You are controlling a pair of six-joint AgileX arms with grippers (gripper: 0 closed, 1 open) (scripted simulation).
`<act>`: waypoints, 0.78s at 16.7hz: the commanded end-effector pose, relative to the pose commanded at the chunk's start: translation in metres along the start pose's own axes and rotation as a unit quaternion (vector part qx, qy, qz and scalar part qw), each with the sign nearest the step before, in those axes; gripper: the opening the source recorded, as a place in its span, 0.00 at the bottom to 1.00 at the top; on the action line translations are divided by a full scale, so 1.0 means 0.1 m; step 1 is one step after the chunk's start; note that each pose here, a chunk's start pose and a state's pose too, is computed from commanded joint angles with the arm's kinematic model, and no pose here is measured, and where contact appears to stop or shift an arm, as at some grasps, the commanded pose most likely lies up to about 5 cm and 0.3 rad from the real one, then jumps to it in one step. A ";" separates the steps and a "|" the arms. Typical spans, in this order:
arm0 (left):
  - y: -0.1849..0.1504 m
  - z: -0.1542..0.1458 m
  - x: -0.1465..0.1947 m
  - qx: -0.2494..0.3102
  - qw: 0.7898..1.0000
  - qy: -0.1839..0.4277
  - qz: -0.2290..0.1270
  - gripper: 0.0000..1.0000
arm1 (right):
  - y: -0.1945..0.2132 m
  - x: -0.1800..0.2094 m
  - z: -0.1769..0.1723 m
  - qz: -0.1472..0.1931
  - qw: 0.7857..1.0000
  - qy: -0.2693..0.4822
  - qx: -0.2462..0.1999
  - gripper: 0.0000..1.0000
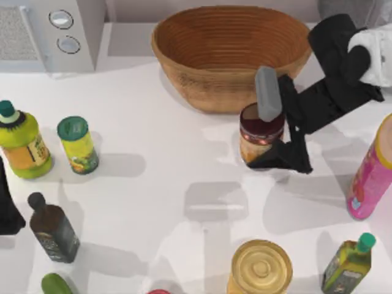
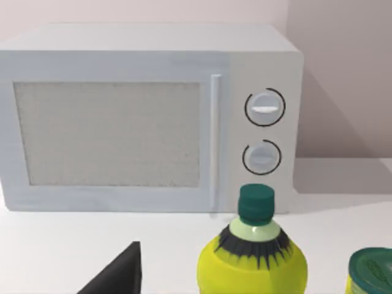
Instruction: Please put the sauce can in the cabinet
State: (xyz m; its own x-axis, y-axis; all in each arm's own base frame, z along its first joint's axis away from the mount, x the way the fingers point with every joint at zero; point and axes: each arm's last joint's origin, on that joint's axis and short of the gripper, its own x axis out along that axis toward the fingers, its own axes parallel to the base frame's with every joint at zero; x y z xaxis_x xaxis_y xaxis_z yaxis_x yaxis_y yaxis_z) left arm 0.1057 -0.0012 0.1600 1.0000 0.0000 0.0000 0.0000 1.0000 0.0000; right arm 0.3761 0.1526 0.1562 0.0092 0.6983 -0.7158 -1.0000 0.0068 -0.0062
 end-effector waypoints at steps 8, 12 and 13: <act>0.00 0.00 0.00 0.000 1.000 0.000 0.000 1.00 | 0.07 -0.66 0.57 -0.003 1.000 0.000 0.002 0.00; 0.00 0.00 0.00 0.000 1.000 0.000 0.000 1.00 | 0.08 -0.68 0.58 -0.003 1.000 0.000 0.002 0.00; 0.00 0.00 0.00 0.000 1.000 0.000 0.000 1.00 | 0.08 -0.66 0.58 0.000 1.000 0.001 0.004 0.00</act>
State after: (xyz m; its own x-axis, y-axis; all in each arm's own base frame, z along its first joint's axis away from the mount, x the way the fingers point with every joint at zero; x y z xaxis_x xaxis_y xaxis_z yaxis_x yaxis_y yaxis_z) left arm 0.1057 -0.0012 0.1600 1.0000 0.0000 0.0000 0.0000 1.0000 0.0000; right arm 0.3676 0.1483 0.2434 0.0086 0.6972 -0.7168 -0.9999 0.0122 -0.0002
